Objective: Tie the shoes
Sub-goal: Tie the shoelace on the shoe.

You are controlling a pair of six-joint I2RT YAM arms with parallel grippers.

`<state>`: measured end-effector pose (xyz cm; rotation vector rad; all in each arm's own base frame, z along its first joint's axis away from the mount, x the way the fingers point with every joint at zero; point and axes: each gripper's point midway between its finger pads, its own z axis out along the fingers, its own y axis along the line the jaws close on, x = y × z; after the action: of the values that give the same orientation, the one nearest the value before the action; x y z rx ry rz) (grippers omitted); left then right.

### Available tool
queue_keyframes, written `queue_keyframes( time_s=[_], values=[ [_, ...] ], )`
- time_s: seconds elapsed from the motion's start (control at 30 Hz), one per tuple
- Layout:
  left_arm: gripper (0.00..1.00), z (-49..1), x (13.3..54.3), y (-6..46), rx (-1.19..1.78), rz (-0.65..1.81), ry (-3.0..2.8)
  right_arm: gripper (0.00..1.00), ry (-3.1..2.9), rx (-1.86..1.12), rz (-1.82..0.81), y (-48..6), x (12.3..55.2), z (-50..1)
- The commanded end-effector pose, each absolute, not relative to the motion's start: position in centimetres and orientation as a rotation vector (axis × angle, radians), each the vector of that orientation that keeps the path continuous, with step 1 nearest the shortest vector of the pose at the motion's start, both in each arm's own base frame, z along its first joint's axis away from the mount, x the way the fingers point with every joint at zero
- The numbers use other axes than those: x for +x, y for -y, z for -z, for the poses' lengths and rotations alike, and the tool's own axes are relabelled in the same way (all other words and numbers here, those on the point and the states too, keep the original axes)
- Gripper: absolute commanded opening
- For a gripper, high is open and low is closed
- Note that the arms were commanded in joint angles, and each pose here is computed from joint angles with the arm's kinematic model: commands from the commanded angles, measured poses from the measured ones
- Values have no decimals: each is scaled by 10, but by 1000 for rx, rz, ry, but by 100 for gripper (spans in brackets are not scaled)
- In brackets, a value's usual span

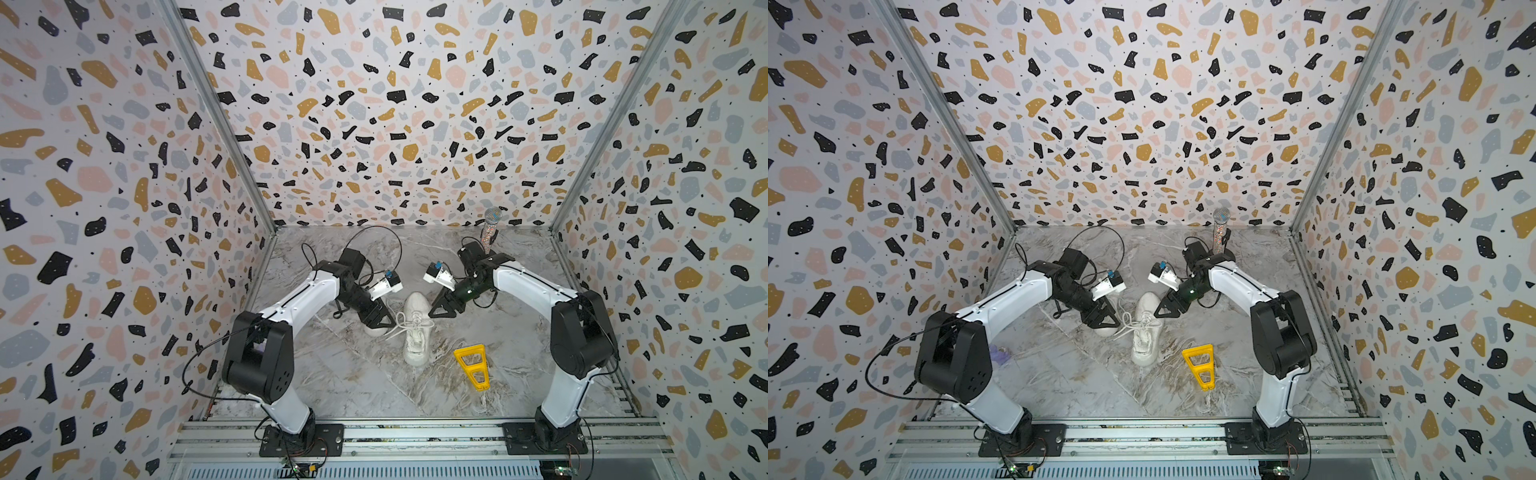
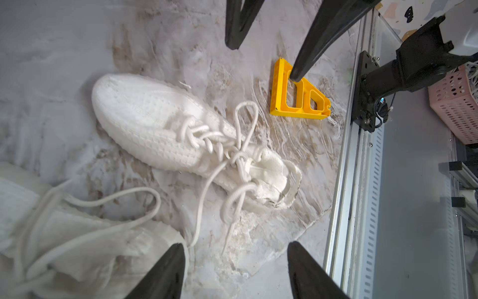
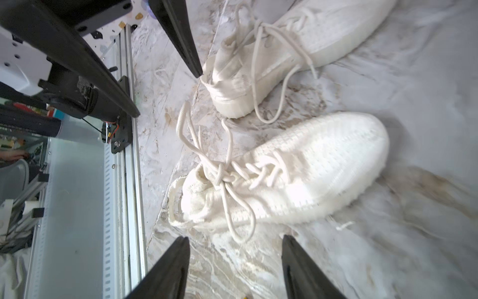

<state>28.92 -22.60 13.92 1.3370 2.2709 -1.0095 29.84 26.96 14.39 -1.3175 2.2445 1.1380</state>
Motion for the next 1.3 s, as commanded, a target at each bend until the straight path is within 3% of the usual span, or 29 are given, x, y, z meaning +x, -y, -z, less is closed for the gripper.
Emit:
queue_keyframes(
  time_s=[0.0, 0.23, 0.67, 1.07, 1.2, 1.27],
  values=[
    [69, -144, 295, 236, 1302, 1116, -2275, 64, -2318, -1306, -1229, -264, 276, -140],
    [65, -136, 284, 256, 1405, 1196, -2270, 65, -2408, -1197, -1474, -281, 271, -123],
    [31, -134, 280, 259, 1402, 1250, -2285, 54, -2457, -1118, -1646, -297, 270, -111],
    [0, -125, 279, 253, 1418, 1199, -2323, 16, -2544, -1101, -1581, -295, 273, -100],
    [0, -118, 276, 247, 1423, 1151, -2371, 1, -2611, -1060, -1534, -291, 274, -96],
    [0, -113, 276, 242, 1426, 1110, -2402, 0, -2637, -1053, -1507, -290, 273, -94]
  ],
)
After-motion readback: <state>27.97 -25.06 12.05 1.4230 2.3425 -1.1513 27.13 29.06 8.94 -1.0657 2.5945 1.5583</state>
